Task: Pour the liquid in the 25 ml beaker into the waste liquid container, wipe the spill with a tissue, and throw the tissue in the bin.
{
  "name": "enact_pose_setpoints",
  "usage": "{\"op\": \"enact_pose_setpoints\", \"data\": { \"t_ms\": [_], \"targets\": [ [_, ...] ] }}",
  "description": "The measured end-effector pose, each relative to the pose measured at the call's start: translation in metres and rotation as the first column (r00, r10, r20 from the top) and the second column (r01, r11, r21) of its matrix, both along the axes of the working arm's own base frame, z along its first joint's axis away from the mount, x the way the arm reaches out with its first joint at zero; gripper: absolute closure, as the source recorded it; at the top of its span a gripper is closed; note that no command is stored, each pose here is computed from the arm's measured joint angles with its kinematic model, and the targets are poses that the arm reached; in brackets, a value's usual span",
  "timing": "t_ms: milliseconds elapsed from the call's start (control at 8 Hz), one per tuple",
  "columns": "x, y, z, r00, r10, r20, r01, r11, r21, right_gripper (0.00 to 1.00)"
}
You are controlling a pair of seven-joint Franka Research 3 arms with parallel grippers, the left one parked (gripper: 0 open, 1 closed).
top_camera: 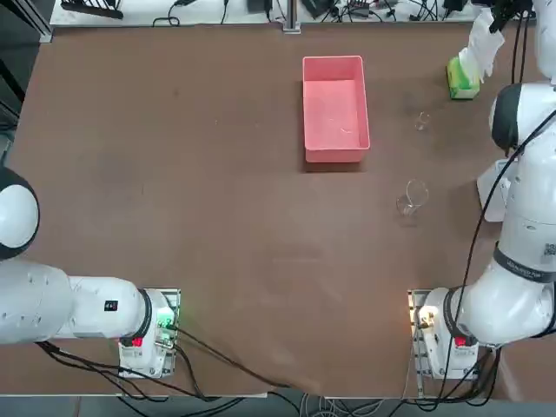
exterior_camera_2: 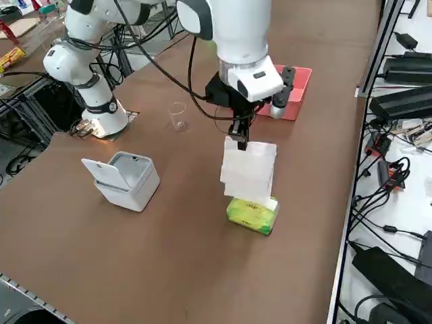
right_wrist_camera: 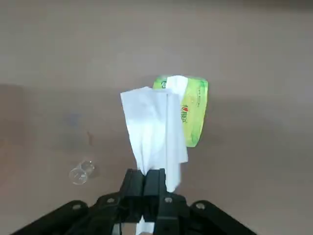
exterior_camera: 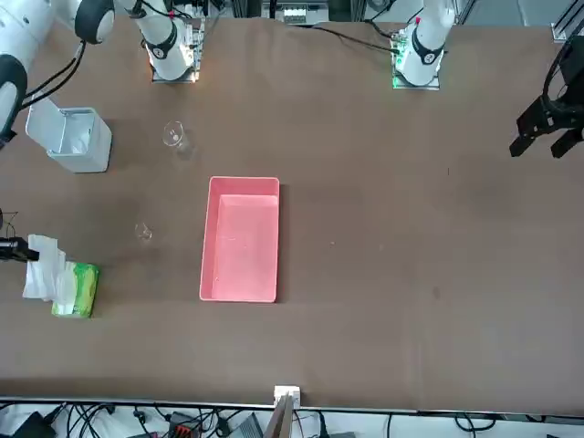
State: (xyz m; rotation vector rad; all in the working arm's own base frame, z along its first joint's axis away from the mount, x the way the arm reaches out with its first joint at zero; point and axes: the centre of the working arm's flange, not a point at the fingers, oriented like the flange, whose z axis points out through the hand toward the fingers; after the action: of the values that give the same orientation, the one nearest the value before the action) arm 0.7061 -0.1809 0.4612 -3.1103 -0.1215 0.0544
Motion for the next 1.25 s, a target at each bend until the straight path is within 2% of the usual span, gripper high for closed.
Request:
{"op": "enact_pose_setpoints", "data": {
  "t_ms": [375,750,1250],
  "targets": [
    [-0.002,0.018,0.016,1.0,-0.015,0.0,0.015,1.0,0.008,0.98],
    [0.005,0.062,0.021,0.998,-0.059,-0.003,0.059,0.998,0.007,0.98],
    [0.015,0.169,0.018,0.996,-0.087,-0.014,0.087,0.996,0.011,0.98]
  ]
}}
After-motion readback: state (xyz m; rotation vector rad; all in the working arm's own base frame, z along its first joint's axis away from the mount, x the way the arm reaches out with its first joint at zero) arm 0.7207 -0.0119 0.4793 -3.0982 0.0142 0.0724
